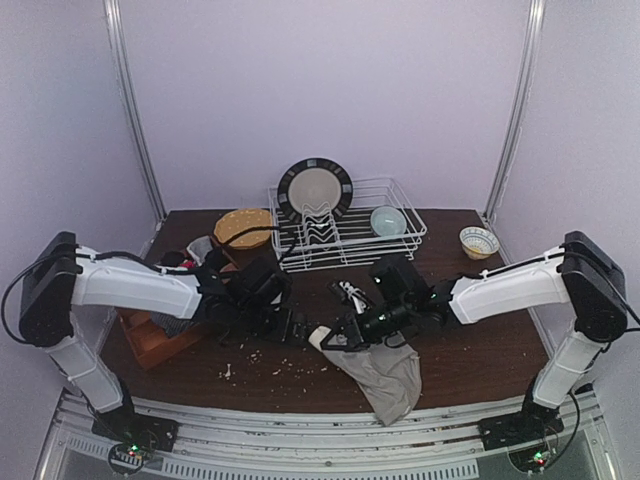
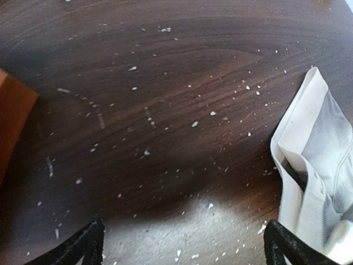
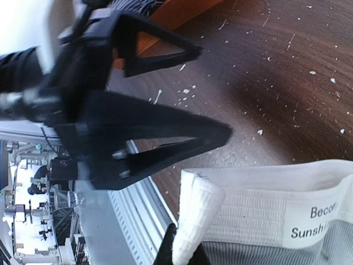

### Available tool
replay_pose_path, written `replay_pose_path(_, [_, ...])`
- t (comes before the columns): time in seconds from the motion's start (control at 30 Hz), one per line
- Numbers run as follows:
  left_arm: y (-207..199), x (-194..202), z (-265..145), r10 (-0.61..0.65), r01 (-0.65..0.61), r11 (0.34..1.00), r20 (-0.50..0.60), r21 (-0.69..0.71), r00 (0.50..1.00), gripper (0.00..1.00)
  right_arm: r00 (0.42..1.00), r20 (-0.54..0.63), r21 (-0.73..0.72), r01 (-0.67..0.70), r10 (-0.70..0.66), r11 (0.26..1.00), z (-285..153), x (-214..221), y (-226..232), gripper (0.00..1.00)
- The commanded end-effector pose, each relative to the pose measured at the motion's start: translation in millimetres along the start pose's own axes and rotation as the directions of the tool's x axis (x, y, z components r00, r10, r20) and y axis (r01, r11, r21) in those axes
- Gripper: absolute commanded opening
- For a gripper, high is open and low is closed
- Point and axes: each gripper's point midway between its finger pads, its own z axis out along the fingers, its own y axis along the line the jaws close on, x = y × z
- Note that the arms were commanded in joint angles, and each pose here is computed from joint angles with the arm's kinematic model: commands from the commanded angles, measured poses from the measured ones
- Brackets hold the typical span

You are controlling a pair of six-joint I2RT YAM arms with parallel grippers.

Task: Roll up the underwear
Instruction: Adjust the underwear at the center of the board.

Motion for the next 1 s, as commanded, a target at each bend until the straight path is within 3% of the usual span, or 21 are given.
replay_pose_path(0.0, [18, 1, -13, -0.053, 0.054, 0.998, 0.048, -0.035, 0.997, 0.98, 0.997, 0.065, 0.056, -0.043, 0.039, 0.998, 18, -15, -4, 0.00])
replay_pose_path(0.23, [28, 12, -18, -0.068, 0.070, 0.997, 0.050, -0.044, 0.996, 0.98, 0.993, 0.072, 0.068, -0.096, 0.091, 0.993, 38, -14, -10, 0.01])
replay_pose_path(0.57, [24, 12, -11, -0.053, 0.054, 0.998, 0.037, -0.033, 0.998, 0.98, 0.990, 0.139, 0.383, -0.052, -0.002, 0.922, -38, -10, -67, 0.08])
replay_pose_path(0.97, [10, 11, 5, -0.042, 0.041, 0.999, -0.005, -0.015, 0.999, 0.98, 0.991, 0.127, 0.509, -0.093, 0.032, 0.856, -69, 1, -124, 0.09])
